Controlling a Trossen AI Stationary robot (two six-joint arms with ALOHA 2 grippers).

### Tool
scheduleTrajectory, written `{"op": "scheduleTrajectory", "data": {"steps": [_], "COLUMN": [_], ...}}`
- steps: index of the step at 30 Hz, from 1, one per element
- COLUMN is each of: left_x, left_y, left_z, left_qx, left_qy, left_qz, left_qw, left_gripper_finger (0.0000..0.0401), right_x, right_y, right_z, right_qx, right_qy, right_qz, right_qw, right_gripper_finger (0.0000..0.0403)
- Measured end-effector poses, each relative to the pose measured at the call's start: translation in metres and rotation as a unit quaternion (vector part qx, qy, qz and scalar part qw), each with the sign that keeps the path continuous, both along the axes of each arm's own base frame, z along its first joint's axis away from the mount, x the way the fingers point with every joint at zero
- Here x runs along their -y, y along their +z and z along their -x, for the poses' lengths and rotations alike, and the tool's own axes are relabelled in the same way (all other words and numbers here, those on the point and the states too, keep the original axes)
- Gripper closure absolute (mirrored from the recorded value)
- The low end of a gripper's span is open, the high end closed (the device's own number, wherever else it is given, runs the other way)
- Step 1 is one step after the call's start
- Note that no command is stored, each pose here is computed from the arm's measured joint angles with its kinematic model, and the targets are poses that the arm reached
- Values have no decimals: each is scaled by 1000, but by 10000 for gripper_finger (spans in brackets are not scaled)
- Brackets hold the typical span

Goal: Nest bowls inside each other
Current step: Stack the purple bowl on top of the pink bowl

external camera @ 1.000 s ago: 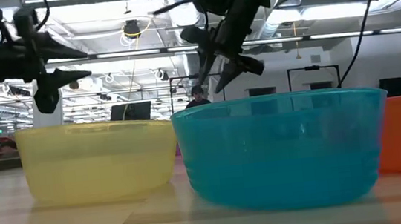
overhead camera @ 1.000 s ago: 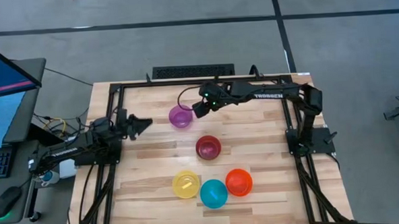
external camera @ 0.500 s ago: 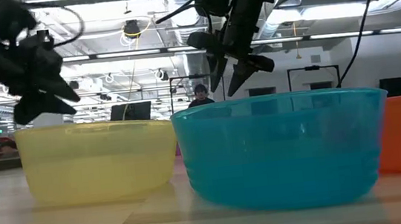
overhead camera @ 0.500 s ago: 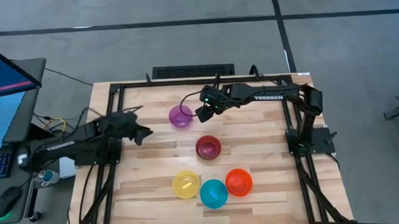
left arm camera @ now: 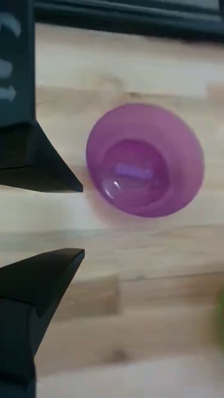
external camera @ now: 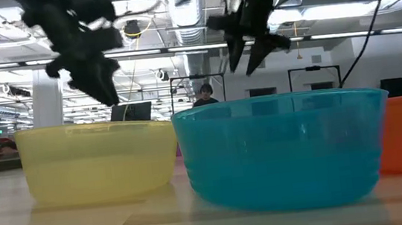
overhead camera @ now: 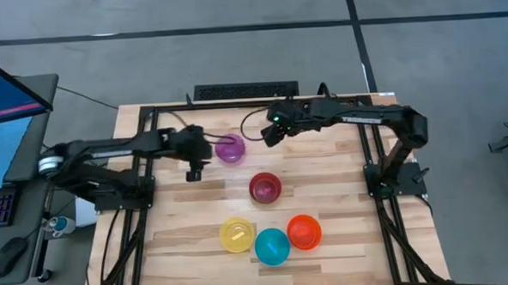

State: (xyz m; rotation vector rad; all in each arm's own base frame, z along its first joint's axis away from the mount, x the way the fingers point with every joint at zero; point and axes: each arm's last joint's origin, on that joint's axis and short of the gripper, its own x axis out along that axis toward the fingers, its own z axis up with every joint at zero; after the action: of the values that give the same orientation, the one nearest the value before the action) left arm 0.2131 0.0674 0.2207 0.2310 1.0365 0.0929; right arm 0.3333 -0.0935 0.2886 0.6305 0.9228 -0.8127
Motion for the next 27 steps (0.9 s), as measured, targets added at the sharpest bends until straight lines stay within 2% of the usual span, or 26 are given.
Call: {"op": "scheduleTrajectory", "data": {"steps": [3, 6, 9, 14, 20, 27], "left_x": [-5, -9, -13, -16, -15, -12], "left_y": [-15, -22, -23, -14, -26, -45], "left_z": [-14, -28, -38, -50, -53, -64], "left_qx": [-60, -88, -97, -65, -82, -100], "left_qy": [-47, -83, -107, -126, -139, -150], "left_qz": [-10, -35, -55, -83, -54, -45], "left_qw": [997, 992, 988, 986, 985, 983], "left_gripper_finger": [253, 253, 252, 242, 227, 225], "right_x": [1, 1, -2, -9, -18, -20], "right_y": [17, 27, 29, 17, -1, -1], "right_z": [15, 33, 51, 79, 108, 118], "right_qx": [13, 26, 34, 35, 36, 64], "right_qy": [-14, -30, -47, -80, -119, -132], "right_qz": [20, 31, 27, 11, -8, 0], "right_qw": [1000, 999, 998, 996, 992, 989], "right_gripper_finger": [177, 177, 177, 177, 178, 178]}}
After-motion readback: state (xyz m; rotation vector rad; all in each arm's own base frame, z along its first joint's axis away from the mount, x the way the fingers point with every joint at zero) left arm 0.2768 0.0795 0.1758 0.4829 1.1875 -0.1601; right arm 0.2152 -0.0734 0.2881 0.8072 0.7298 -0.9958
